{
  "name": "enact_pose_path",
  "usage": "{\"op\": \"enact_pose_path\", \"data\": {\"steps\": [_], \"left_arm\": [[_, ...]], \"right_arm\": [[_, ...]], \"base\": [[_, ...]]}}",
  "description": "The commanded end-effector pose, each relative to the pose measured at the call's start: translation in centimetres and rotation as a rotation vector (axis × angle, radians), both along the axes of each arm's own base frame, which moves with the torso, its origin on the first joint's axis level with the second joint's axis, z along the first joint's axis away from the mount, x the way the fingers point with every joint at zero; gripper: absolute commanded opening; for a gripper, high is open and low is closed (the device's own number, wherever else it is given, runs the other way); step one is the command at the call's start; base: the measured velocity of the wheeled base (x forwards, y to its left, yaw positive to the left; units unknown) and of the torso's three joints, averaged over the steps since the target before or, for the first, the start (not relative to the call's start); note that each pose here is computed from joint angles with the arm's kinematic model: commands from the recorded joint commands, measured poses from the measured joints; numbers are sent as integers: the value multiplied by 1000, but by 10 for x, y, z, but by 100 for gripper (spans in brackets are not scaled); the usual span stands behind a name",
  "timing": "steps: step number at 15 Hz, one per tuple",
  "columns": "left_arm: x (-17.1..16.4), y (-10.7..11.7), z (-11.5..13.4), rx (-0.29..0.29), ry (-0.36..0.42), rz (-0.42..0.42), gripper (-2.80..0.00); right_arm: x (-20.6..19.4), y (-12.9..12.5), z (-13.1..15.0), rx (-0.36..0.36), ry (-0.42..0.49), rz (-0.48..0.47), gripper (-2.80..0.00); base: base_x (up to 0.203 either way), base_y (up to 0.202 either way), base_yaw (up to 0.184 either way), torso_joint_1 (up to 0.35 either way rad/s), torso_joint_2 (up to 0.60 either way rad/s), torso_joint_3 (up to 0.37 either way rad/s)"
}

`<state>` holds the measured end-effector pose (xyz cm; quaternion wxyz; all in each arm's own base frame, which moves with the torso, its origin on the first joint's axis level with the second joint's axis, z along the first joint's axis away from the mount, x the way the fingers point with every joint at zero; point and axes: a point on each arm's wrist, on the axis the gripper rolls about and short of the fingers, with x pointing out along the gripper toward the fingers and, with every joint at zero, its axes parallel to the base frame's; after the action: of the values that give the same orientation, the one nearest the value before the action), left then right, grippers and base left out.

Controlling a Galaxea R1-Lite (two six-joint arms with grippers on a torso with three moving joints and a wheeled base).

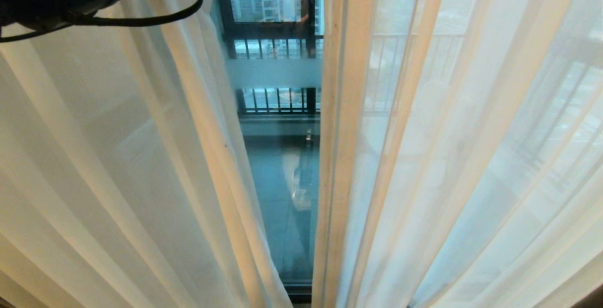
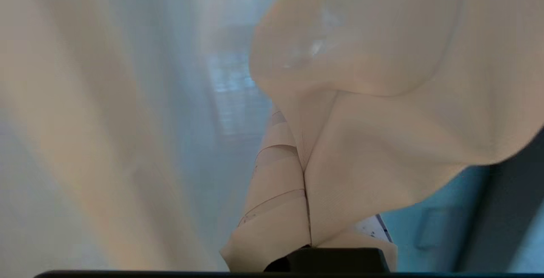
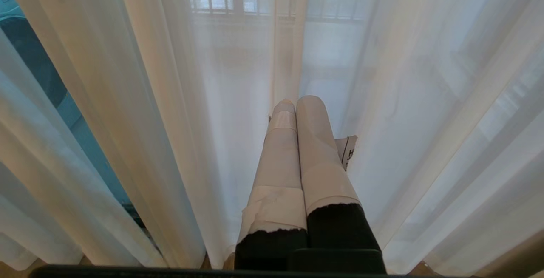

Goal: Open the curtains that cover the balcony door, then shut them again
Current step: Pull the inner curtains open on both sides

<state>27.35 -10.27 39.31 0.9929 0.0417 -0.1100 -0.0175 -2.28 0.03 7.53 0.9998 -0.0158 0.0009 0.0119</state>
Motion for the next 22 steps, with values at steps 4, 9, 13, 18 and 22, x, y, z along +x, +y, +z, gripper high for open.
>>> {"op": "enact_pose_path", "data": {"steps": [4,9,13,18,22], "left_arm": [[-16,38,-9,13,32,114,-280],[-26,57,-18,19,59,173,-280],[-30,68,-24,23,75,214,-280],[-31,76,-29,22,90,246,-280],[-30,78,-30,20,93,255,-280]], "right_arm": [[0,0,0,-1,-1,-1,-280],[0,0,0,-1,-1,0,-280],[0,0,0,-1,-1,1,-280],[0,0,0,-1,-1,1,-280],[0,0,0,-1,-1,1,-280]], "base": [[0,0,0,0,0,0],[0,0,0,0,0,0],[0,0,0,0,0,0],[0,0,0,0,0,0],[0,0,0,0,0,0]]}}
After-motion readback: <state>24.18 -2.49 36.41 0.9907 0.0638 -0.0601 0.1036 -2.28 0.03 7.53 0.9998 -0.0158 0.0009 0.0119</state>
